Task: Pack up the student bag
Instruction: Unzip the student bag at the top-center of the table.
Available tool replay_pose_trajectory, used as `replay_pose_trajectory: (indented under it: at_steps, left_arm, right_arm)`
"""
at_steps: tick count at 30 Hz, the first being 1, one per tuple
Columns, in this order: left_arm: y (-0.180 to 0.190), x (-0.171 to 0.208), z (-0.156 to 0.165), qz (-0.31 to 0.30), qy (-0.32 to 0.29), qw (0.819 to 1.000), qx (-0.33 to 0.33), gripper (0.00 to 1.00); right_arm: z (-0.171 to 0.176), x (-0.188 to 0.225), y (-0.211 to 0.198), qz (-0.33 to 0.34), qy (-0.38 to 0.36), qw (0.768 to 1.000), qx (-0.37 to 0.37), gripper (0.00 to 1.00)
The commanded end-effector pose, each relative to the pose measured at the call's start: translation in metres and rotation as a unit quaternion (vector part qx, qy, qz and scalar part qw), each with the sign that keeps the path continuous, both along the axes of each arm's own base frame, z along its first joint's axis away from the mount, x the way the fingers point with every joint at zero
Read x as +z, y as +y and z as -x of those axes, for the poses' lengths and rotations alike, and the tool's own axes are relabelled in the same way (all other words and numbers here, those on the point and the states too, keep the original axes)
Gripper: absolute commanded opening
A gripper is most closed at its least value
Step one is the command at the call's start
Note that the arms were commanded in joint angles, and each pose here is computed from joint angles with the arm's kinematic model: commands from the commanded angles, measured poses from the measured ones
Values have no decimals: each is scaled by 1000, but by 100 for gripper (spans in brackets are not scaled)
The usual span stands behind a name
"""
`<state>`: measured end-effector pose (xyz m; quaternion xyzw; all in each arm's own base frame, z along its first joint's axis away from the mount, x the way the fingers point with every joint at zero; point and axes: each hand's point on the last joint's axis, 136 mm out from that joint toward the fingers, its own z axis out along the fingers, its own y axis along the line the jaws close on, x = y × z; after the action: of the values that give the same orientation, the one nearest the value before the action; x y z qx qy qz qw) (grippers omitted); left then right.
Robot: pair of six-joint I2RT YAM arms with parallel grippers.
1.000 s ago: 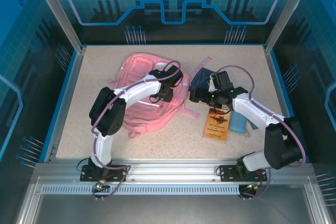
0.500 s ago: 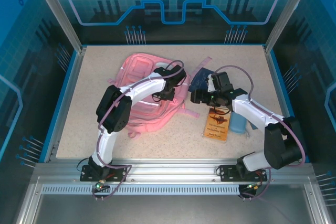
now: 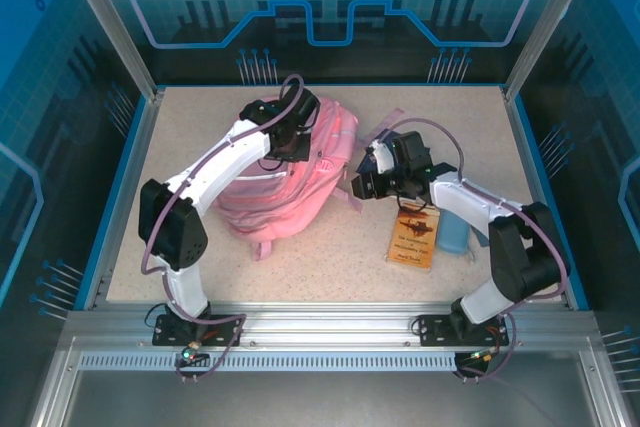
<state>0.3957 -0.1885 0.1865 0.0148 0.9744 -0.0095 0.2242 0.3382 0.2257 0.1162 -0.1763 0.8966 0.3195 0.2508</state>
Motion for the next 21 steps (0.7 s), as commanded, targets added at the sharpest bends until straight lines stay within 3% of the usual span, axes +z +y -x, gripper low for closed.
replay_pose_trajectory:
  at_steps: [1,4,8,14,21]
  left_arm:
    - [-11,37,-2,34,-37,999,-19,0]
    - [-10,40,-3,37,-39,998,-17,0]
    - [-10,41,-2,38,-40,998,-17,0]
    - [-12,42,-2,47,-37,998,-18,0]
    - [-12,41,-2,51,-37,998,-17,0]
  right_arm:
    - [-8,19,23,-40,-27,998,45,49]
    - [-12,23,31,-56,-29,996,59,50]
    - [-23,18,33,-54,-34,996,57,45]
    - [-31,7,34,-41,-34,997,61,24]
    - [-35,3,32,-25,-49,996,67,11]
